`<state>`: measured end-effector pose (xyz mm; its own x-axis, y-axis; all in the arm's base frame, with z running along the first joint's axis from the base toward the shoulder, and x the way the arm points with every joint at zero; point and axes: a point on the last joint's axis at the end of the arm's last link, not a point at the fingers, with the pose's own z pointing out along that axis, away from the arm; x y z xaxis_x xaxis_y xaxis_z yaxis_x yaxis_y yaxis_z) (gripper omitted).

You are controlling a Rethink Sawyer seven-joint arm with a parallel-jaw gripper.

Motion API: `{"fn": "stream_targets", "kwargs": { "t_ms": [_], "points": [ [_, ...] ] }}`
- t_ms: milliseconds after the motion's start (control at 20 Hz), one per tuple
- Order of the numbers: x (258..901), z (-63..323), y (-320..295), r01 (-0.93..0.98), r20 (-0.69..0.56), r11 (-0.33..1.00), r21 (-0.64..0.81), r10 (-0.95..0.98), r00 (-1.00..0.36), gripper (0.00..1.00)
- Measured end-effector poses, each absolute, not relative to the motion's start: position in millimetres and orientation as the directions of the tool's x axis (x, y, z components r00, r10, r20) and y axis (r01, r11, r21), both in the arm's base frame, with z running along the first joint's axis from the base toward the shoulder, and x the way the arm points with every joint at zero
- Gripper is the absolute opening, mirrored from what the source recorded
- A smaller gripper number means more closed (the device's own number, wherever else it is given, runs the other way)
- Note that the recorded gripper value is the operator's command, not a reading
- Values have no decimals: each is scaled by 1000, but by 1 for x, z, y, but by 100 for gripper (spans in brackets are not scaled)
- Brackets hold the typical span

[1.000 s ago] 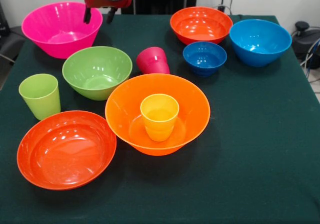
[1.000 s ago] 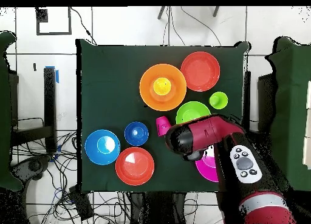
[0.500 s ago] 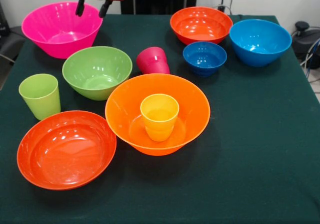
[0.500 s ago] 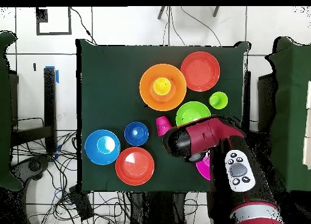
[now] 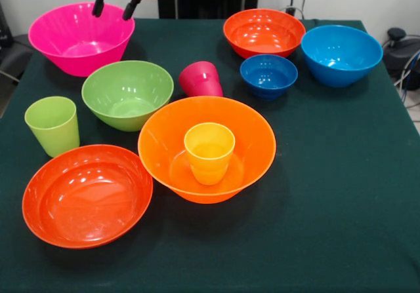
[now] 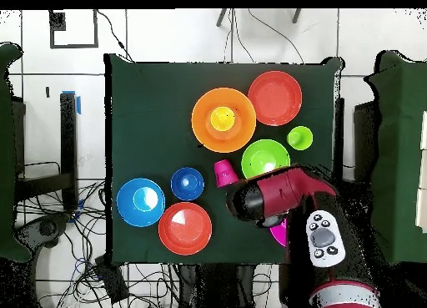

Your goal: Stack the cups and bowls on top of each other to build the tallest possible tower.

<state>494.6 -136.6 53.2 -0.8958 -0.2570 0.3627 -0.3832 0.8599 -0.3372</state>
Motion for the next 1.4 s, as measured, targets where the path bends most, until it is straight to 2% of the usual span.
{"fn": "stream_targets", "kwargs": {
  "t_ms": [600,1400],
  "points": [
    [474,66,-156,-138,306,876,-462,11,-952,100],
    [481,73,-150,36,273,913,-407,159,-949,100]
  ]
}}
